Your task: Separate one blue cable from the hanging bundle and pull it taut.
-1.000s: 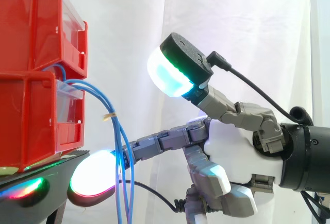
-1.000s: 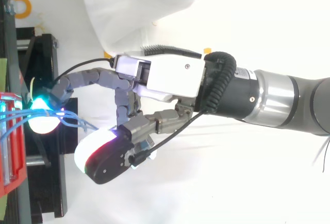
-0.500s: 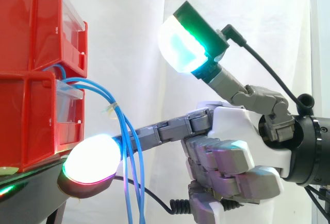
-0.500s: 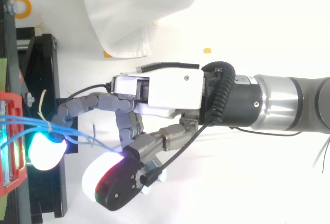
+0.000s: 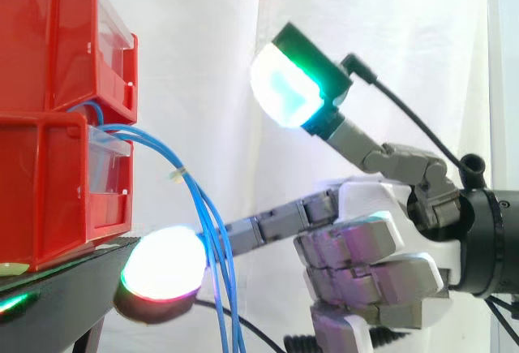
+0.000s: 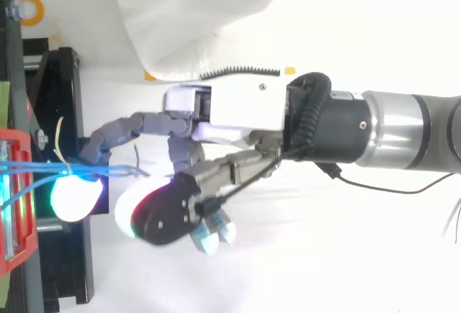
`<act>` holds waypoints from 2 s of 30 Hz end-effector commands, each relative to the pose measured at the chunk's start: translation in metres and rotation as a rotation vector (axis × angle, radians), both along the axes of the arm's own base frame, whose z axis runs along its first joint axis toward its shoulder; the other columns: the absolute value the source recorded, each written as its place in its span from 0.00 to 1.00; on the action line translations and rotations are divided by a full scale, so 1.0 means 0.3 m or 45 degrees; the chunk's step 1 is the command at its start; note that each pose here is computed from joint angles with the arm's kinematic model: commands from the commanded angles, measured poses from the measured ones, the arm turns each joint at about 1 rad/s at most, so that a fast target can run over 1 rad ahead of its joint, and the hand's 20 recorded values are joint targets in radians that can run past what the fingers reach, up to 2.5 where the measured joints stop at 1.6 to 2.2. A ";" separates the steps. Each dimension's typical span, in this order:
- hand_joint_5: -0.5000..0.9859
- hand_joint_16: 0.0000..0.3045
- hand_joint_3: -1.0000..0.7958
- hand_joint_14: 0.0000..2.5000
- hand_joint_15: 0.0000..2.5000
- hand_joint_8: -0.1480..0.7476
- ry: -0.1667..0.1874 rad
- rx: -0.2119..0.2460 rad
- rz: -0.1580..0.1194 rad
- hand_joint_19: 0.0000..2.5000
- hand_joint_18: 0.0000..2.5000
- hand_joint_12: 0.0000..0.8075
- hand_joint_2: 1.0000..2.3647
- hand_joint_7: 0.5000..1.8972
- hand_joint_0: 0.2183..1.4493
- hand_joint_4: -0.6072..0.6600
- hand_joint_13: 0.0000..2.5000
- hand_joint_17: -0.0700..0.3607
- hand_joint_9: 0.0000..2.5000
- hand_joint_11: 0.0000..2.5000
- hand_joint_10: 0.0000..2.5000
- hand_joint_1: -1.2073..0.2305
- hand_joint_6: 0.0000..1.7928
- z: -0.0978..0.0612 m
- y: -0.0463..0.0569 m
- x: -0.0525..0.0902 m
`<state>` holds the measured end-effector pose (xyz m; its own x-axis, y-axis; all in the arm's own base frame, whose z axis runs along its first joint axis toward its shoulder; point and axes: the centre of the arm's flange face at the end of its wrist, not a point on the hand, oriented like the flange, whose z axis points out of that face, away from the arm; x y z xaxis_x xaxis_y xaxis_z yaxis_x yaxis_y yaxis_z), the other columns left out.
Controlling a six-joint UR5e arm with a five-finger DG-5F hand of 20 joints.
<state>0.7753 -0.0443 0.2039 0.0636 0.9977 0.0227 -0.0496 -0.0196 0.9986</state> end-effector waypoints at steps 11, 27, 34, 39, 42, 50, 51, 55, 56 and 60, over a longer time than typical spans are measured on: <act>0.34 0.26 0.28 0.01 0.20 0.54 0.227 0.341 -0.062 0.14 0.85 0.47 0.00 0.24 0.13 0.78 0.70 0.58 0.70 0.12 0.01 0.56 0.28 -0.060 -0.037 -0.073; 0.35 0.26 0.28 0.01 0.20 0.51 0.189 0.352 -0.061 0.15 0.83 0.46 0.00 0.23 0.13 0.81 0.69 0.58 0.71 0.12 0.00 0.56 0.28 -0.015 -0.034 -0.046; 0.36 0.26 0.28 0.01 0.20 0.49 0.177 0.405 -0.072 0.16 0.82 0.46 0.00 0.24 0.13 0.79 0.69 0.58 0.72 0.12 0.01 0.56 0.28 0.049 -0.050 -0.022; 0.37 0.26 0.28 0.01 0.20 0.48 0.233 0.431 -0.084 0.16 0.82 0.46 0.00 0.26 0.13 0.78 0.69 0.58 0.73 0.10 0.00 0.55 0.28 0.061 -0.058 -0.031; 0.38 0.26 0.28 0.01 0.20 0.48 0.241 0.440 -0.088 0.16 0.81 0.44 0.00 0.26 0.13 0.76 0.69 0.58 0.75 0.10 0.00 0.55 0.28 0.063 -0.063 -0.033; 0.39 0.27 0.28 0.01 0.19 0.48 0.213 0.473 -0.099 0.15 0.81 0.43 0.00 0.31 0.13 0.73 0.70 0.59 0.76 0.08 0.00 0.57 0.28 0.093 -0.088 -0.021; 0.39 0.27 0.28 0.01 0.19 0.49 0.210 0.476 -0.100 0.15 0.80 0.43 0.00 0.31 0.13 0.73 0.70 0.58 0.76 0.07 0.00 0.56 0.28 0.095 -0.092 -0.018; 0.40 0.27 0.28 0.01 0.19 0.48 0.199 0.476 -0.106 0.16 0.80 0.43 0.00 0.31 0.13 0.73 0.70 0.59 0.76 0.08 0.00 0.56 0.28 0.120 -0.107 -0.010; 0.40 0.27 0.28 0.01 0.19 0.48 0.198 0.476 -0.106 0.15 0.79 0.43 0.00 0.32 0.13 0.72 0.70 0.58 0.76 0.08 0.00 0.55 0.28 0.125 -0.106 -0.008; 0.39 0.27 0.28 0.01 0.19 0.49 0.192 0.477 -0.113 0.16 0.78 0.43 0.00 0.32 0.12 0.74 0.69 0.59 0.75 0.08 0.00 0.54 0.28 0.142 -0.122 -0.006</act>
